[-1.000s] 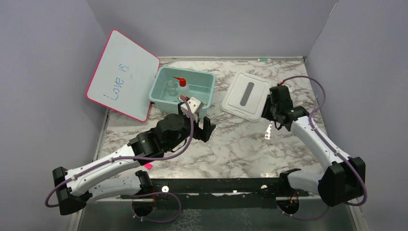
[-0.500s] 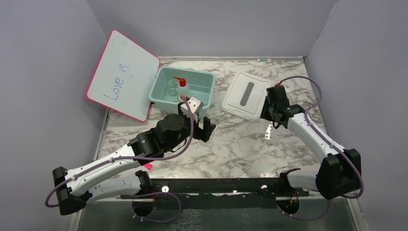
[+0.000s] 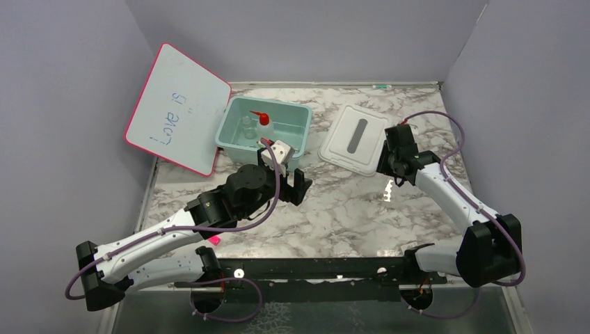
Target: Organize the chemistry lab equipment
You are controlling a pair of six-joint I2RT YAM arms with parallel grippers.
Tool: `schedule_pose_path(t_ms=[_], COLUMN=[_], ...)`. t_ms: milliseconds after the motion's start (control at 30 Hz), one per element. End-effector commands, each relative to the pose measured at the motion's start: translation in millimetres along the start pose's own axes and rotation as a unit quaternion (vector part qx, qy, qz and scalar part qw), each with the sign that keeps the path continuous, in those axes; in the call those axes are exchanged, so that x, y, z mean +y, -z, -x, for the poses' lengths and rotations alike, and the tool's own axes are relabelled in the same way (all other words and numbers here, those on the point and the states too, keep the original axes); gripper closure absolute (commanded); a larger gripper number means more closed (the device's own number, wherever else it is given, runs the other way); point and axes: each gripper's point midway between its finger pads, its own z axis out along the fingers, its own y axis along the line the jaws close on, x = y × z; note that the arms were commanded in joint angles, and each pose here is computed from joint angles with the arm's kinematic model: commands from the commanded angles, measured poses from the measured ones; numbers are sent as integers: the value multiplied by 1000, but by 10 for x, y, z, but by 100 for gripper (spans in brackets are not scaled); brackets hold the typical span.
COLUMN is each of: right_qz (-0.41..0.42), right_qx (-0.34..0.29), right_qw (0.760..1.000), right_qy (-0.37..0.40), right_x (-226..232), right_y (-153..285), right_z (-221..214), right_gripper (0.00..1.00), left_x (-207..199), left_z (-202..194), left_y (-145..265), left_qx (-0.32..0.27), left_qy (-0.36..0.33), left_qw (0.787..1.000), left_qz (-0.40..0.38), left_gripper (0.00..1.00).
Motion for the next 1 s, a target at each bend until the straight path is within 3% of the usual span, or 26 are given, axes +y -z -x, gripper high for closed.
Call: schedule_pose_path(t_ms=[0, 667, 967], right_qz=[-3, 1, 40], right_qx=[18, 31, -5], right_qw=[1000, 999, 999], right_qy=[-11, -26, -14], right_x=[-20, -63, 61], right_y=[9, 113, 255], right_z=[-84, -211, 41], right_gripper=[53, 59, 59], left_x=[37, 26, 20], left_z=[21, 35, 52], left_y=[5, 19, 26], left_qx=[-6, -8, -10], left_qy=[4, 6, 8], left_qw=[1000, 1000, 1000], left_qz=[11, 7, 6], left_gripper=[17, 17, 17])
